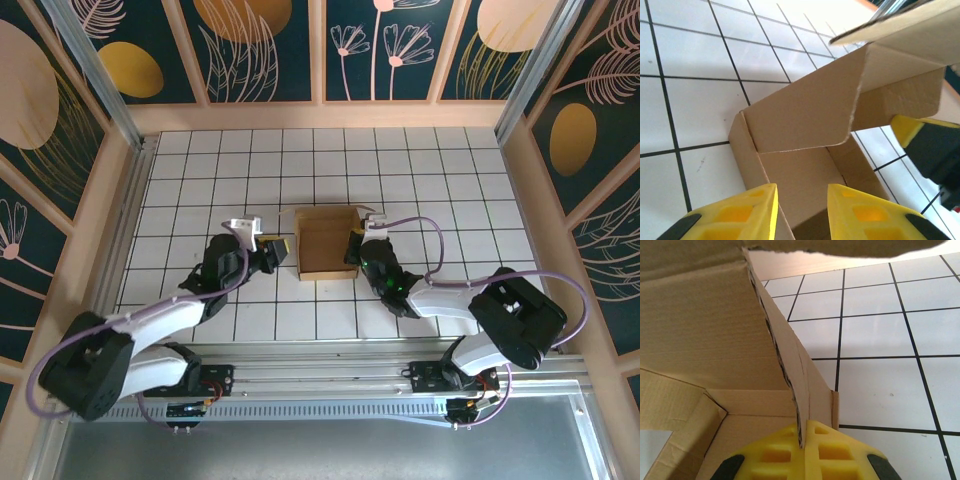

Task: Fold the paper box

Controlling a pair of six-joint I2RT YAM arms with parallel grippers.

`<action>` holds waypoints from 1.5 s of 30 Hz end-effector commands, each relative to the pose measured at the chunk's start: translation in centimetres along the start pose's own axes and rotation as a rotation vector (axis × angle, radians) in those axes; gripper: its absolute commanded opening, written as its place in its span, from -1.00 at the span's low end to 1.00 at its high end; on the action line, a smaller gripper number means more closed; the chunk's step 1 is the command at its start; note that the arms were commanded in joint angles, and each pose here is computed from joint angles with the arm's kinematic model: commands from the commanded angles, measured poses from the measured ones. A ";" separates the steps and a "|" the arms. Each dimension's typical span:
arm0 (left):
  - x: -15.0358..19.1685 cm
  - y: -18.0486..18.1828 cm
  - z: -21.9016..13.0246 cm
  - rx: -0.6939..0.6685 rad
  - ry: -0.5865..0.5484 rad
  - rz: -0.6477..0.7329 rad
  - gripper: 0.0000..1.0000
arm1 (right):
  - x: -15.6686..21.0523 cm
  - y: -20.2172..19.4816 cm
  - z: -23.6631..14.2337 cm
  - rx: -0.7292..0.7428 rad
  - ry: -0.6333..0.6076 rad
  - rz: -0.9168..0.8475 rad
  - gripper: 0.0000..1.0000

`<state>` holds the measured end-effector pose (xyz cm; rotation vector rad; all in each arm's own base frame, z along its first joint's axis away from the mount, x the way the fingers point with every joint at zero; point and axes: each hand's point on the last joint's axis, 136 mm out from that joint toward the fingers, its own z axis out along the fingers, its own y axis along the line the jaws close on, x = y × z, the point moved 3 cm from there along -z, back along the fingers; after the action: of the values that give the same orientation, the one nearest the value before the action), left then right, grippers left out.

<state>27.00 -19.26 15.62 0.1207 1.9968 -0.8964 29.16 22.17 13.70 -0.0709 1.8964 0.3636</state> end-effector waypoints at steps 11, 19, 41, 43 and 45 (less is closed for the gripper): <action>-3.3 3.5 -1.7 -0.347 0.114 -0.449 -0.17 | 5.7 -0.4 -0.4 0.000 0.245 -0.031 -1.00; -4.1 3.8 1.6 -0.316 0.166 -0.567 -0.12 | 7.6 -0.3 -1.0 0.013 0.293 0.017 -1.00; -9.4 5.4 -1.9 -0.534 -0.019 -0.376 -0.09 | -2.0 2.1 -7.8 -0.174 0.067 0.082 -0.37; -11.2 4.5 -2.2 -0.513 -0.045 -0.324 -0.09 | -5.7 3.1 -9.2 -0.243 0.004 0.085 -0.35; -12.2 3.6 -2.4 -0.486 -0.045 -0.279 -0.10 | -10.0 3.8 -9.6 -0.287 -0.021 0.107 -0.34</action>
<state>33.73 -12.54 21.30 -0.5488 2.1998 -0.5997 22.45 21.60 21.74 -0.1120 1.8724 0.6586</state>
